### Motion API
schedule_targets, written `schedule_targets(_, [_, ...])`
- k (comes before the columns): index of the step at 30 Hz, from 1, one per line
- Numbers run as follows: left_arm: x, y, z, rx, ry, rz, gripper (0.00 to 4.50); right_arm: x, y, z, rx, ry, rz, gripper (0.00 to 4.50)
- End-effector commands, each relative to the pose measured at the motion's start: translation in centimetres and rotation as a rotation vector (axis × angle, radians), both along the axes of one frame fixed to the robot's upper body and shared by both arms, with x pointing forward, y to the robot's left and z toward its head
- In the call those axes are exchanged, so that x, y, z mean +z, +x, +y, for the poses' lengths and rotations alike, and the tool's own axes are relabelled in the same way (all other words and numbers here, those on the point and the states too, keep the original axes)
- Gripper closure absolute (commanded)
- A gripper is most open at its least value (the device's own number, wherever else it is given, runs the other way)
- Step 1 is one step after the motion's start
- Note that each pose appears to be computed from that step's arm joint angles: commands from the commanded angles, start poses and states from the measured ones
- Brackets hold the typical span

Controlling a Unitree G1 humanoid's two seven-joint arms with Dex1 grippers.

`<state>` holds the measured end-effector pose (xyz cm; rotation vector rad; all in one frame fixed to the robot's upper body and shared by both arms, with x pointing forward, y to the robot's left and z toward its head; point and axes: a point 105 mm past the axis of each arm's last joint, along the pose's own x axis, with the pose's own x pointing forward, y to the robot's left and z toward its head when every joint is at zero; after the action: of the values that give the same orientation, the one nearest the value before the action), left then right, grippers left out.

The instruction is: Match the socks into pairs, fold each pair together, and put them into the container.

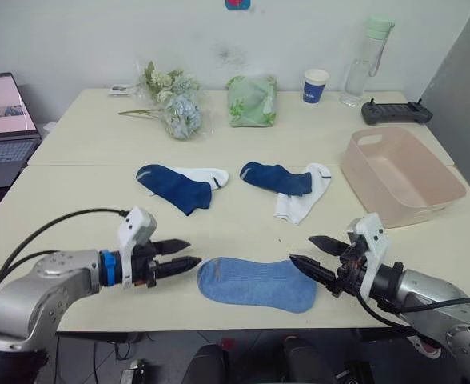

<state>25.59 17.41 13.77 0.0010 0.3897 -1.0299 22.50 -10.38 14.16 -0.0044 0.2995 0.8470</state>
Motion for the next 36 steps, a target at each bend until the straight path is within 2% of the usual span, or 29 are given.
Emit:
schedule_targets(1, [0.4,-1.7,-1.8,-0.162,-0.009,-0.013,2.27,0.7,-0.7,1.2,0.069,-0.013,-0.075,1.15])
schedule_targets(2, [0.0,-2.3,-2.2,-0.205,0.014,-0.014,2.55,0.5,-0.9,1.4,0.080,-0.017,-0.076,1.34])
schedule_targets(5, [-2.4,-3.2,-3.0,-0.288,0.100,-0.024,3.52,-1.3,-1.6,2.1,0.155,-0.100,-0.073,2.35])
schedule_targets(8, [-3.9,-2.4,-4.0,-0.278,0.097,-0.041,4.42,-2.7,-1.3,2.8,0.173,-0.092,-0.072,3.37])
schedule_targets(11, [-6.4,-2.1,-5.0,-0.292,0.146,-0.051,4.50,-4.6,-1.1,3.6,0.207,-0.120,-0.069,4.48])
schedule_targets(14, [-7.5,-1.4,-5.1,-0.219,0.116,-0.004,4.50,-6.2,-1.2,3.5,0.201,-0.130,-0.035,4.48])
schedule_targets(18, [-8.6,-1.2,-4.4,-0.203,0.172,-0.004,4.50,-7.9,-1.6,2.3,0.139,-0.147,0.014,4.48])
schedule_targets(22, [-9.1,-1.1,-3.2,-0.176,0.206,0.009,4.50,-8.6,-1.6,0.4,0.058,-0.157,0.040,4.48])
schedule_targets(26, [-9.6,-1.9,-2.5,-0.170,0.204,0.030,4.50,-8.5,-1.4,-1.0,-0.015,-0.134,0.052,4.48])
schedule_targets(32, [-7.9,-3.2,-2.9,-0.218,0.161,0.009,4.50,-6.0,-1.7,-0.7,0.005,-0.072,0.000,4.48])
schedule_targets(34, [-6.1,-3.6,-3.8,-0.312,0.180,-0.061,4.50,-4.4,-1.2,0.6,0.015,0.008,-0.026,4.48])
schedule_targets(36, [-4.1,-2.8,-4.8,-0.307,0.137,-0.108,4.50,-3.5,-0.7,1.9,0.040,0.053,-0.044,4.48])
